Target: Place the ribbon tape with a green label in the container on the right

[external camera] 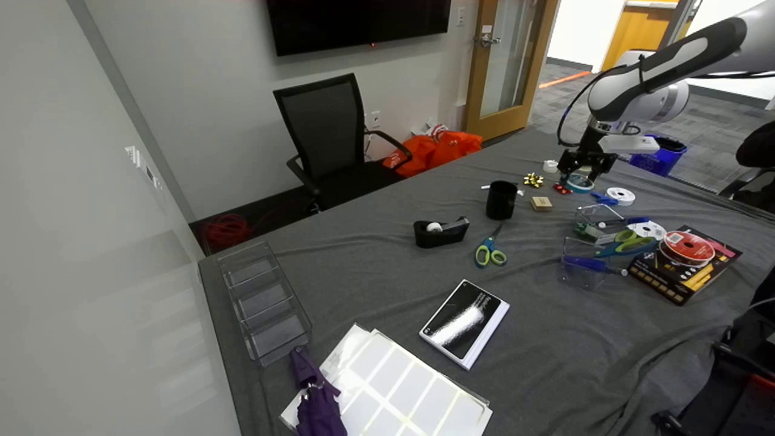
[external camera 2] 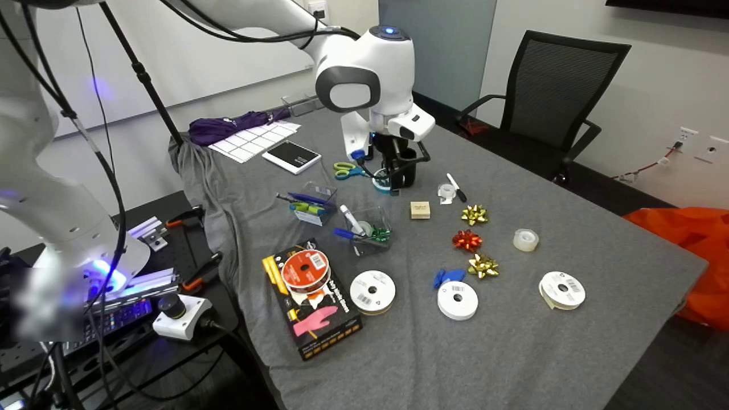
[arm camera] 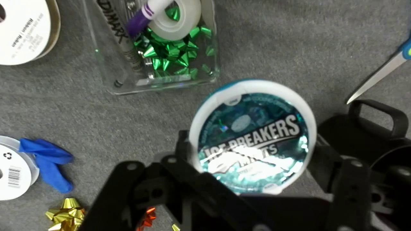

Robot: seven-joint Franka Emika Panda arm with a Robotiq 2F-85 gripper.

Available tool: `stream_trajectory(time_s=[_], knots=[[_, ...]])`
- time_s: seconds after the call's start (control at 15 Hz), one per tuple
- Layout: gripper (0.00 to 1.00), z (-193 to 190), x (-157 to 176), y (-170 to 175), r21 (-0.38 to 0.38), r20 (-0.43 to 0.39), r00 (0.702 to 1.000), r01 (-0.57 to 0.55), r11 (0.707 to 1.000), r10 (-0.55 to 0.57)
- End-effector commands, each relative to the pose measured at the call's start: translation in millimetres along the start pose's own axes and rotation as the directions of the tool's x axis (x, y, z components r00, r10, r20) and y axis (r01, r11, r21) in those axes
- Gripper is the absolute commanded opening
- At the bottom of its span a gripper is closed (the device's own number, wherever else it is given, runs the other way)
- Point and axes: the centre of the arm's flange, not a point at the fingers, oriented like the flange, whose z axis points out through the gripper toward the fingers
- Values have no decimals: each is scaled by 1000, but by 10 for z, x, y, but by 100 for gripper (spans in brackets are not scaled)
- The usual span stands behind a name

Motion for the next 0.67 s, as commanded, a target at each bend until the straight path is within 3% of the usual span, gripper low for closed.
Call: stream_trajectory(time_s=[0.0,0.6], knots=[[61,-206,-358,214,29,53,998,29,999,-31],[61,185,-683,478,-49,169,986,12,999,-3]])
